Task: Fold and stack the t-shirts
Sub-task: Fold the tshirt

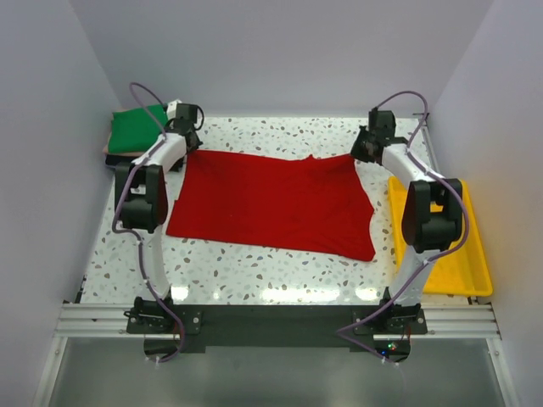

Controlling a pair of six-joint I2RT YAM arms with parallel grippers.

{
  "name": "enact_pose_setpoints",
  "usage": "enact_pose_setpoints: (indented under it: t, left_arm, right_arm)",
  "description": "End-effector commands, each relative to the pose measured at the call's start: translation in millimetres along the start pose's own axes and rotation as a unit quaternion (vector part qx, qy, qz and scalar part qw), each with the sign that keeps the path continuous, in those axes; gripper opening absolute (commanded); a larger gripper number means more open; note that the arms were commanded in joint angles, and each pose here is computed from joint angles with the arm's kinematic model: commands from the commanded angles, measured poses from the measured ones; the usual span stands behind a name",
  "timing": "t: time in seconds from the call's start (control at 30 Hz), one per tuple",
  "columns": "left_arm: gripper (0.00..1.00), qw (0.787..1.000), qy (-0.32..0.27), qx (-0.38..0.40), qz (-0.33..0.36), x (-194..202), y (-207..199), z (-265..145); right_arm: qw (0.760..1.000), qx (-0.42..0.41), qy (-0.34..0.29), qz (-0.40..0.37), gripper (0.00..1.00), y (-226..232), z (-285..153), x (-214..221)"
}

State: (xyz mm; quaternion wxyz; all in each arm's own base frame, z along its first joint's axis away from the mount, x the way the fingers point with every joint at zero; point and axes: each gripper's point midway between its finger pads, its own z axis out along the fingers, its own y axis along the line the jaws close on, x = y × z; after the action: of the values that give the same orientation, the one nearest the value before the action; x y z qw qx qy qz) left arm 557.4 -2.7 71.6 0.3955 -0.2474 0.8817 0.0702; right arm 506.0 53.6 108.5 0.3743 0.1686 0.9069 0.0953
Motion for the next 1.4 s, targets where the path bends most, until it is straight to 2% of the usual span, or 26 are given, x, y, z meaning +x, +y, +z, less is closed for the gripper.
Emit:
enact_pose_setpoints:
  t: [0.0, 0.33, 0.6, 1.1, 1.37]
  left_arm:
    - [0.00, 0.999, -0.042, 0.016, -0.013, -30.1, -1.2, -23.6]
    - [0.00, 0.999, -0.025, -0.001, -0.025, -6.5, 21.8, -42.1]
    - [0.00, 0.999, -0.023, -0.024, -0.032, 4.1, 45.2, -59.8]
    - [0.00, 0.997, 0.008, -0.055, -0.048, 48.2, 79.9, -80.4]
    - [0.00, 0.996, 0.012, -0.061, -0.066, 56.9, 90.6, -90.2]
  right_arm:
    - [0.999, -0.011, -0.031, 0.014, 0.00, 1.9, -19.2, -12.6]
    - [0.999, -0.003, -0.024, 0.026, 0.00, -9.2, -58.4, 12.7]
    - [0.999, -0.022, -0.006, 0.040, 0.00, -16.6, -86.3, 54.0]
    - [0.998, -0.038, 0.025, 0.040, 0.00, -29.2, -108.3, 120.9]
    - [0.997, -0.049, 0.042, 0.047, 0.00, -30.1, -112.3, 146.2]
